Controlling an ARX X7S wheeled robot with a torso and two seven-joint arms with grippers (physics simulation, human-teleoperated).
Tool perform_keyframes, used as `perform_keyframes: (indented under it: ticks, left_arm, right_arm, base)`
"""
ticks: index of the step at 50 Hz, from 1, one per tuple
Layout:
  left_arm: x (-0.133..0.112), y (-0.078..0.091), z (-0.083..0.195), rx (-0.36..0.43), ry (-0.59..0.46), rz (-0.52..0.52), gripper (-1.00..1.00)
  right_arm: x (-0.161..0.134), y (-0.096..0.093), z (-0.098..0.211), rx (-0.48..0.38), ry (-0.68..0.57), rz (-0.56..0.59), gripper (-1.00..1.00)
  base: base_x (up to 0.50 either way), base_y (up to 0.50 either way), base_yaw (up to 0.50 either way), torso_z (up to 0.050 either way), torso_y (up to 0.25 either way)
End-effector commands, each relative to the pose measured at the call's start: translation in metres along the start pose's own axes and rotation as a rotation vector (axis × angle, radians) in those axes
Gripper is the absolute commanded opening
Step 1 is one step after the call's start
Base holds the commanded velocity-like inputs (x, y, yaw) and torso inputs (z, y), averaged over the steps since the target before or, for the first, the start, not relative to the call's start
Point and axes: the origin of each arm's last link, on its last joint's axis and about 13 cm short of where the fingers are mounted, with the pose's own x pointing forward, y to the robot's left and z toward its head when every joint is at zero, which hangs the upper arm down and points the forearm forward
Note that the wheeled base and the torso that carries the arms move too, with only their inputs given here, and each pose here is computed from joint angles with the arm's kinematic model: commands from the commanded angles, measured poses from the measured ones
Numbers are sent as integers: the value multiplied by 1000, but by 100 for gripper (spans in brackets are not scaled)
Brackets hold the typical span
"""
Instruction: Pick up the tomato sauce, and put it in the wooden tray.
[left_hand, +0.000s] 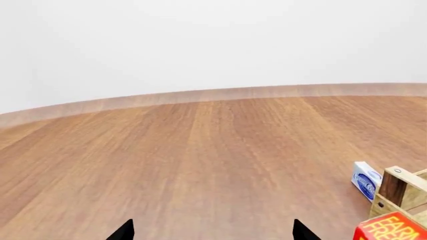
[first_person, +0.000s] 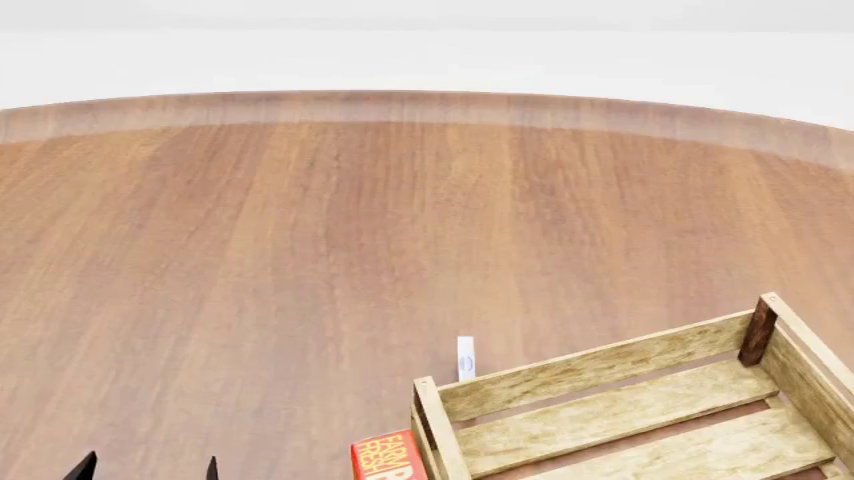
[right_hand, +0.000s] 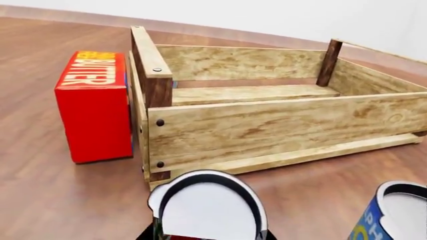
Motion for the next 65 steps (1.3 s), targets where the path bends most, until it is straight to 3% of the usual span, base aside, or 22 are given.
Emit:
perform_keyframes:
  ticks: [1, 13, 25, 37, 50, 65]
  left_arm:
    - [-1, 0, 1, -19, -14, -4, 100]
    - [-1, 0, 1, -19, -14, -4, 100]
    - [-1, 0, 1, -19, -15, -3, 100]
    - [-1, 1, 0, -20, -15, -4, 100]
    - [0, 1, 0, -21, -14, -3, 100]
    - [-1, 1, 0, -20, -15, -4, 100]
  right_arm:
    - [-1, 1, -2, -1, -10, 16, -100]
    - [-9, 3, 2, -8, -34, 25, -100]
    - [-61, 8, 71, -41, -347, 85, -100]
    - [-91, 8, 105, -26, -485, 86, -100]
    - [-89, -1, 128, -16, -551, 28, -100]
    - [-54, -8, 135, -39, -501, -23, -100]
  base:
    - [0, 0, 0, 0, 0]
    - [0, 0, 0, 0, 0]
    - [0, 0, 0, 0, 0]
    - [0, 0, 0, 0, 0]
    - [0, 0, 0, 0, 0]
    - [0, 0, 0, 0, 0]
